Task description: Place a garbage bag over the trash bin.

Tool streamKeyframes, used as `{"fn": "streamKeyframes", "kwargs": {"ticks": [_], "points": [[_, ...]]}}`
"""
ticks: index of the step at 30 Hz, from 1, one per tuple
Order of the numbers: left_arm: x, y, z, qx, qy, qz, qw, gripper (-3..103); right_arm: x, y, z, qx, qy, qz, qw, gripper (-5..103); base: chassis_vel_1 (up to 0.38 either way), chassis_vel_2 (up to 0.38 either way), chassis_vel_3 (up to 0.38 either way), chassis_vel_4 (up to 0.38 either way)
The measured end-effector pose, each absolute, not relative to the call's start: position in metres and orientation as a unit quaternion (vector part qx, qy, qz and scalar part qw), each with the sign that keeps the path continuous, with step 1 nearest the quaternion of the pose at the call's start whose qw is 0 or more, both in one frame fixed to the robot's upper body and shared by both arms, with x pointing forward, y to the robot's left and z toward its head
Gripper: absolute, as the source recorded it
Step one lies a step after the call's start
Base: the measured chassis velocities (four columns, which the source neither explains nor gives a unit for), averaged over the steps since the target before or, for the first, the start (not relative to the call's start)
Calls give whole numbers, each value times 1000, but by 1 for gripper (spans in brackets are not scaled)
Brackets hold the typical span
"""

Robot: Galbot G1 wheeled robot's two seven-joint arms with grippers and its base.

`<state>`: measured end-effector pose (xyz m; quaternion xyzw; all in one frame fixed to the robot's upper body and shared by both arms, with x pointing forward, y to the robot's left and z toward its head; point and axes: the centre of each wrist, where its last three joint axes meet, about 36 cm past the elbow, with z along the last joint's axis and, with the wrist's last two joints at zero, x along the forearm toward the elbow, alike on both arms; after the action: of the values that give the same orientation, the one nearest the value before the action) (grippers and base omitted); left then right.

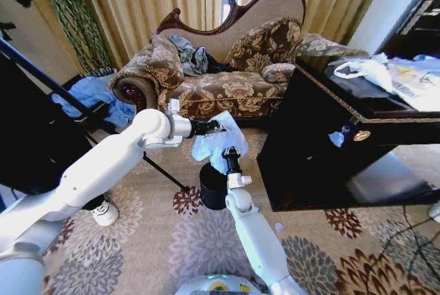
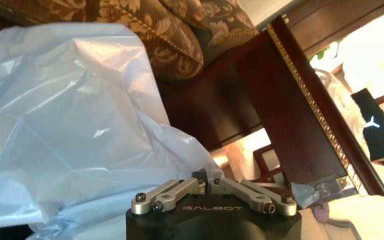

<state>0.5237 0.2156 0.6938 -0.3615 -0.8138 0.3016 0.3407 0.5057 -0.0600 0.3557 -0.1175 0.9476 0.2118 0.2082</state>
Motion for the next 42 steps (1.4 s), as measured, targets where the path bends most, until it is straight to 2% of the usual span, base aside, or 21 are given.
{"fn": "streamKeyframes", "kwargs": {"ticks": [5,10,20,33,42], "points": [[528,219,699,-361,-816,307,332,0,501,-59,349,-127,942,271,152,0,0,0,0,0],[532,225,700,-359,-817,309,329,0,489,-55,364,-139,932,313,121,0,0,0,0,0],[524,217,690,-371,-809,302,342,0,479,-45,399,-154,910,366,119,0,0,0,0,0],[525,211,692,-374,-809,306,335,0,516,-59,402,-144,888,423,109,0,0,0,0,0],[521,213,688,-372,-808,313,334,0,545,-69,411,-139,885,431,111,0,0,0,0,0]]}}
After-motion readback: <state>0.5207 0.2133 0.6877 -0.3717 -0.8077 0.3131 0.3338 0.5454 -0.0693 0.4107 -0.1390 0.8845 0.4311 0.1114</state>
